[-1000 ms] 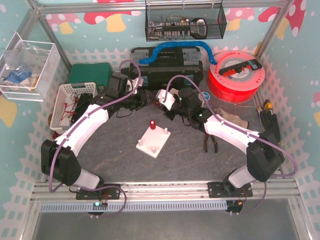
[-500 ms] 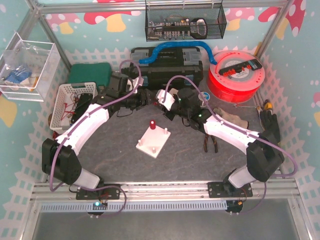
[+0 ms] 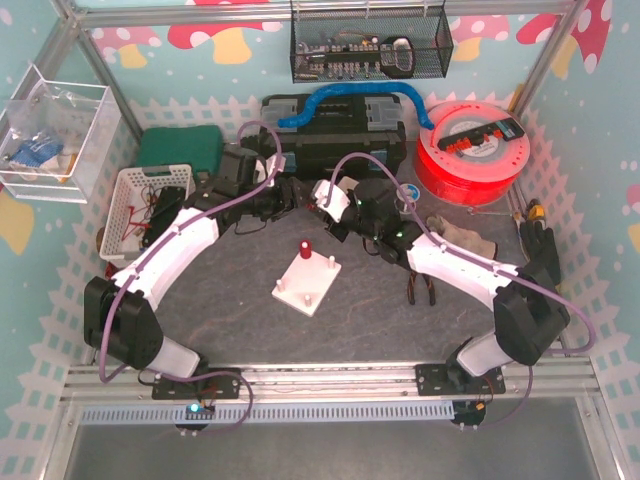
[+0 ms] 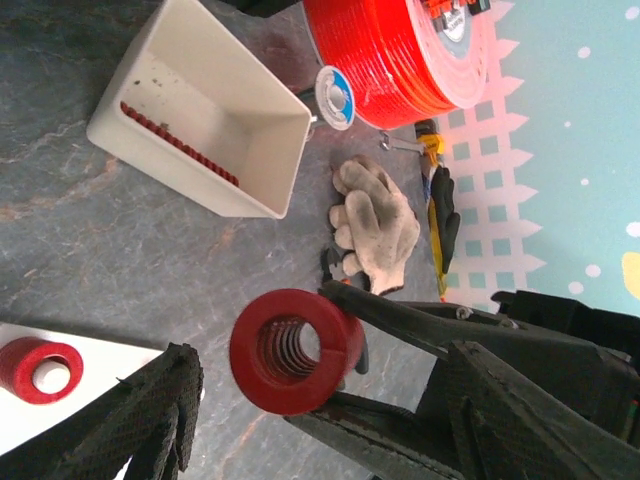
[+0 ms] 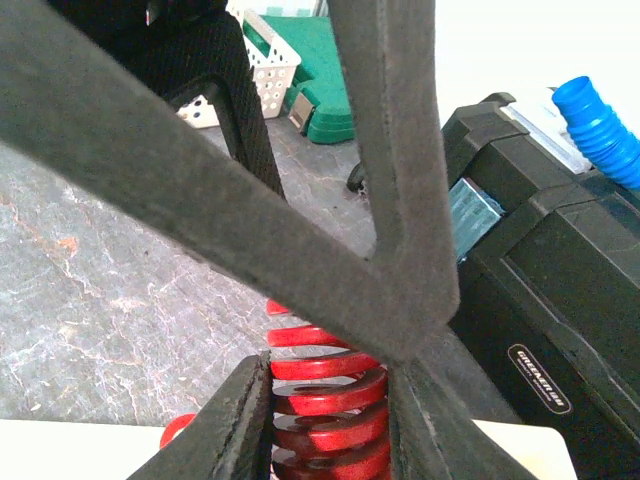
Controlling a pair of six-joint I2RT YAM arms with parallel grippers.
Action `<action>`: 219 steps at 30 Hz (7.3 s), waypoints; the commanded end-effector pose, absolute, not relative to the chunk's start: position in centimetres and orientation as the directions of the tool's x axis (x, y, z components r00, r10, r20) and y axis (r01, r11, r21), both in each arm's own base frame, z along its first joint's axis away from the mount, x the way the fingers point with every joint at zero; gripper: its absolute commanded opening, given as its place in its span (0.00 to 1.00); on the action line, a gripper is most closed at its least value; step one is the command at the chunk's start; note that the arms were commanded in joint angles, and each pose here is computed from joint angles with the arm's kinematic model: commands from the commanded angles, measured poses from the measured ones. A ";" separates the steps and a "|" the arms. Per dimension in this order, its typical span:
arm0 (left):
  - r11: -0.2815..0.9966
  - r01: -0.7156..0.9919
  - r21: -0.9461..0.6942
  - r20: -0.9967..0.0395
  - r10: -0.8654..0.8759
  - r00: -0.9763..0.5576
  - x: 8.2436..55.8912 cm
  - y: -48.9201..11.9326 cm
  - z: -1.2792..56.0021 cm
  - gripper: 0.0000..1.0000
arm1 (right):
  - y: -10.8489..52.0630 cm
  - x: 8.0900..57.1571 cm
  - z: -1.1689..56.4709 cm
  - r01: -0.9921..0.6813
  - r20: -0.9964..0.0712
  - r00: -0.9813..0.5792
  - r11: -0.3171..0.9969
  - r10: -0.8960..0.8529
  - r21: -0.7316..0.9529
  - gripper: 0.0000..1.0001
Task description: Install the large spring
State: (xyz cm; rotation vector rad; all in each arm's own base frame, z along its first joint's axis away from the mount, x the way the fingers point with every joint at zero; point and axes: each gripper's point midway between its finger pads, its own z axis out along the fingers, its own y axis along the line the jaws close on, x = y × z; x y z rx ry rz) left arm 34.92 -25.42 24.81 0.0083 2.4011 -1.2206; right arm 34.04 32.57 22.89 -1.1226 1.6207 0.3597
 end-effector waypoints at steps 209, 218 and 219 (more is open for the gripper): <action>0.962 0.163 -0.218 -0.670 -0.026 -0.742 30.4 -17.4 13.3 0.99 | 24.7 45.6 10.7 -0.609 -0.596 -0.674 0.785 -0.438 0.112 0.54; 0.955 0.176 -0.237 -0.681 -0.034 -0.731 31.1 -18.1 14.6 0.99 | 24.5 44.9 7.4 -0.600 -0.547 -0.698 0.794 -0.462 0.096 0.51; 0.956 0.177 -0.234 -0.686 -0.033 -0.727 31.3 -18.2 14.8 0.99 | 24.6 44.8 6.9 -0.596 -0.539 -0.706 0.796 -0.460 0.101 0.50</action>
